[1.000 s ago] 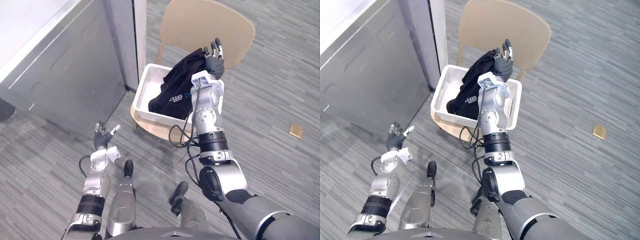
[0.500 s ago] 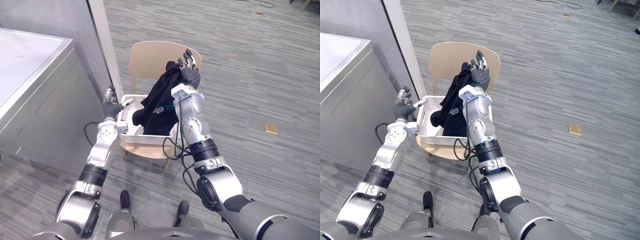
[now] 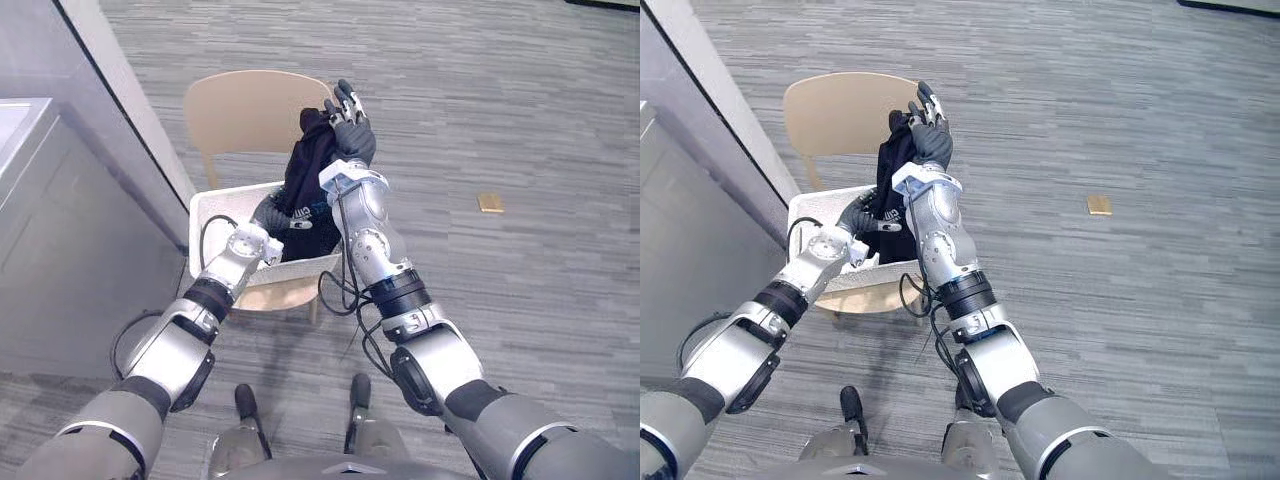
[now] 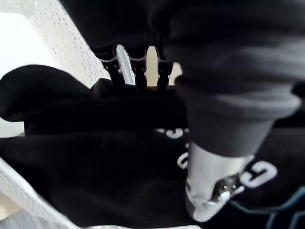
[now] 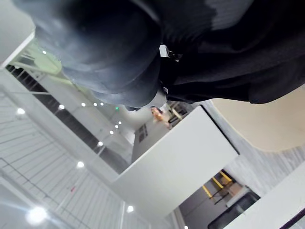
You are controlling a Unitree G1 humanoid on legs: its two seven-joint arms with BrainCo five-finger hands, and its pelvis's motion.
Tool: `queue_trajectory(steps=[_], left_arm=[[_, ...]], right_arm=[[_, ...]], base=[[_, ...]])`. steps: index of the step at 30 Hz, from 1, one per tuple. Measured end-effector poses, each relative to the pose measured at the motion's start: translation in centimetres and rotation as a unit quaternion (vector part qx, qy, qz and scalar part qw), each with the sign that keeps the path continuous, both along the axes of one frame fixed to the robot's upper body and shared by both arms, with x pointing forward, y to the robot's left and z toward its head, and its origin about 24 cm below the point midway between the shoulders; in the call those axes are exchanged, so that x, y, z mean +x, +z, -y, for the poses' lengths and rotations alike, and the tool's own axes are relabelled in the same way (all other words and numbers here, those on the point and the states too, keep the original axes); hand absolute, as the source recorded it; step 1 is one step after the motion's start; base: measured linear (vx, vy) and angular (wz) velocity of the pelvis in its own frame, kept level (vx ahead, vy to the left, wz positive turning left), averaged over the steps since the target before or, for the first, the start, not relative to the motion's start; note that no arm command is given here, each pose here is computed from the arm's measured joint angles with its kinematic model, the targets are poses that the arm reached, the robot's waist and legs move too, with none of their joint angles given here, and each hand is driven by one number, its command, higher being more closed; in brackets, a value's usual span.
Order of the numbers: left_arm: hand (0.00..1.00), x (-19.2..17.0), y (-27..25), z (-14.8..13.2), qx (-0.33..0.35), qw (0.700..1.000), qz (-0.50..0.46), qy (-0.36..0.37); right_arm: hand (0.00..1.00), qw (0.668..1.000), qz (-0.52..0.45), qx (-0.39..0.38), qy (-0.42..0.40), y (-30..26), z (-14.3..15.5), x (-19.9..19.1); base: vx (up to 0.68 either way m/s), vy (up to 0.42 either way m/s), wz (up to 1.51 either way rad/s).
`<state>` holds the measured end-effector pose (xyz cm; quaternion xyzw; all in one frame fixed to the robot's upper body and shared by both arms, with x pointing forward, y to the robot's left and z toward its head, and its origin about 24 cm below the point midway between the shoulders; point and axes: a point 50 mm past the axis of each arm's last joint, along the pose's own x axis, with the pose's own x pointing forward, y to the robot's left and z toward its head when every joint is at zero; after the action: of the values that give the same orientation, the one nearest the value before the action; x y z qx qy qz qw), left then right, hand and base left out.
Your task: Pick up the laundry basket with both hands and put the clothes into the washing machine.
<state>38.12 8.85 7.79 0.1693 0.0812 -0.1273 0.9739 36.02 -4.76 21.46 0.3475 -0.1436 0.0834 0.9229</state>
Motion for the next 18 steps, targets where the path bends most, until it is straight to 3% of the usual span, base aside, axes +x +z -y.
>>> queue_trajectory(steps=[6,7,11,18], left_arm=[[0.0,0.3,0.0,1.4,0.066,0.998,0.001,-0.009],[1.0,0.4,0.2,1.9,0.066,0.998,0.002,-0.003],[1.0,0.3,0.7,3.5,0.015,1.0,0.005,0.023],[1.0,-0.2,1.0,5.8,-0.122,0.99,-0.032,0.062]], right_arm=[[1.0,0.999,0.002,-0.001,0.037,0.2,-2.3,-0.7],[1.0,0.999,0.006,-0.003,0.046,0.4,-2.9,-0.9],[1.0,0.998,0.008,-0.007,0.069,0.4,-4.4,-1.5],[1.0,0.997,0.022,0.009,0.072,1.2,-4.3,-1.9]], base=[[0.01,-0.012,-0.11],[-0.01,-0.007,-0.1],[0.01,-0.008,-0.21],[0.03,-0.011,-0.14]])
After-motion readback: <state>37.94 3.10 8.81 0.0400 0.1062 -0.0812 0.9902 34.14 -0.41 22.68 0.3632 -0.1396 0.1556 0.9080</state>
